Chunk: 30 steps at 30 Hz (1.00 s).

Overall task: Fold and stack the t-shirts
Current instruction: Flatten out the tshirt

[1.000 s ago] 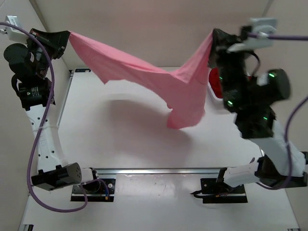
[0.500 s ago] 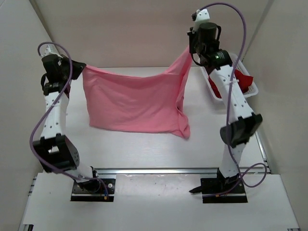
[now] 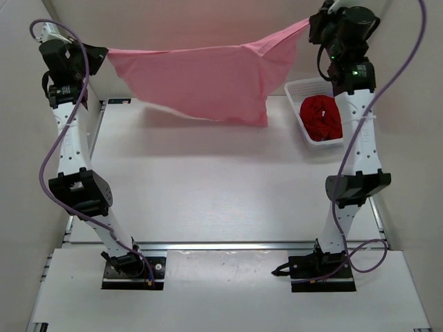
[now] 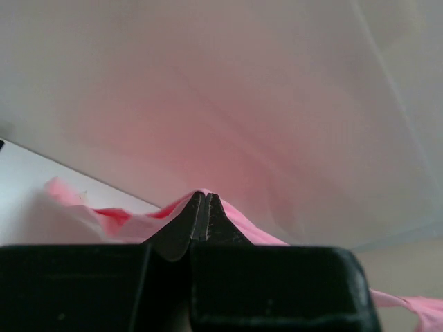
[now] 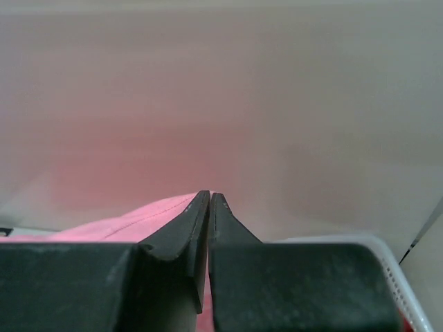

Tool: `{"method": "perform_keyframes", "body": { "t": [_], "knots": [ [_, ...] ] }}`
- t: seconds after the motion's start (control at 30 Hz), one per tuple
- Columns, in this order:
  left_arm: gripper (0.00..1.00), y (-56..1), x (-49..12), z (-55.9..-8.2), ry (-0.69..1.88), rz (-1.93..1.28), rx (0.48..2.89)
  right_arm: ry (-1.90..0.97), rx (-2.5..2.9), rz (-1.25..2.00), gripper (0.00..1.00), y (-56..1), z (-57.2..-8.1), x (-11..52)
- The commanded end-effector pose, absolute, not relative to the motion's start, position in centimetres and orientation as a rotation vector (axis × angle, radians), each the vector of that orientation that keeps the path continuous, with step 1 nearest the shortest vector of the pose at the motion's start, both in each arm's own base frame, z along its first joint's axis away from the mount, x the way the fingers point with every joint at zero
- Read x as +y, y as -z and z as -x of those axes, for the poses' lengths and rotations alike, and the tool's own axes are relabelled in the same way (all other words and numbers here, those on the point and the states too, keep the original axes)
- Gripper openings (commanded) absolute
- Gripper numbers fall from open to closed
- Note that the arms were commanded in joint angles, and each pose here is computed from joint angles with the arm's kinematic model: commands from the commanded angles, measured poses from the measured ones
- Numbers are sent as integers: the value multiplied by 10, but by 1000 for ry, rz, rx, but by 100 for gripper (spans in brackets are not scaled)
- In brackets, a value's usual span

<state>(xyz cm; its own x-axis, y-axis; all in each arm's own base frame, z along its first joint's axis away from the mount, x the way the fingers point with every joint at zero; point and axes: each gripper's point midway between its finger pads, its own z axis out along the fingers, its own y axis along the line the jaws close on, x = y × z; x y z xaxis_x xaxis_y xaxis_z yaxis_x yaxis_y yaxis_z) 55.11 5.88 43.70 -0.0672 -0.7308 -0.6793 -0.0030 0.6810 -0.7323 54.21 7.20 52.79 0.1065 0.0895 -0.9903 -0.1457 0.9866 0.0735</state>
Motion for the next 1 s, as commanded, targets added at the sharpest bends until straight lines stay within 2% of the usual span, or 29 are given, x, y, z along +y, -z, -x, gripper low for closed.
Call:
{"method": "perform_keyframes", "body": {
  "t": [0.0, 0.07, 0.1, 0.13, 0.2, 0.23, 0.27, 0.33, 0.4, 0.43, 0.47, 0.6, 0.73, 0.87, 0.97],
  "knots": [
    [0, -469, 75, -531, 627, 610, 1467, -170, 1333, 41, 0, -580, -505, 63],
    [0, -465, 72, -529, 623, 605, 1473, -146, 1403, 23, 0, -555, -507, 67],
    [0, -461, 70, -526, 623, 604, 1480, -132, 1507, 19, 0, -513, -513, 69],
    [0, -447, 72, -526, 608, 613, 1507, -124, 1500, 4, 0, -516, -499, 66],
    [0, -414, 69, -512, 574, 645, 1555, -90, 1612, -7, 0, -446, -496, 69],
    [0, -408, 68, -509, 537, 643, 1547, -107, 1566, -17, 0, -458, -478, 69],
    [0, -376, 68, -488, 487, 671, 1584, -111, 1652, -55, 0, -412, -463, 65],
    [0, -368, 62, -468, 460, 671, 1583, -135, 1711, -71, 0, -383, -451, 69],
    [0, -307, 63, -443, 428, 739, 1677, -74, 1839, -100, 0, -323, -428, 60],
    [0, -302, 62, -430, 417, 737, 1680, -56, 1919, -130, 0, -293, -417, 53],
    [0, -269, 63, -418, 392, 777, 1739, -82, 1940, -129, 0, -287, -403, 53],
    [0, -179, 60, -362, 305, 848, 1910, -124, 2165, -91, 0, -196, -343, 61],
    [0, -122, 49, -319, 281, 890, 2010, -200, 2407, -66, 0, -120, -279, 68],
    [0, -68, 34, -276, 296, 935, 2150, -347, 2505, -49, 0, -98, -237, 79],
    [0, -64, 30, -267, 300, 906, 2173, -417, 2531, -68, 0, -95, -220, 84]
  ]
}}
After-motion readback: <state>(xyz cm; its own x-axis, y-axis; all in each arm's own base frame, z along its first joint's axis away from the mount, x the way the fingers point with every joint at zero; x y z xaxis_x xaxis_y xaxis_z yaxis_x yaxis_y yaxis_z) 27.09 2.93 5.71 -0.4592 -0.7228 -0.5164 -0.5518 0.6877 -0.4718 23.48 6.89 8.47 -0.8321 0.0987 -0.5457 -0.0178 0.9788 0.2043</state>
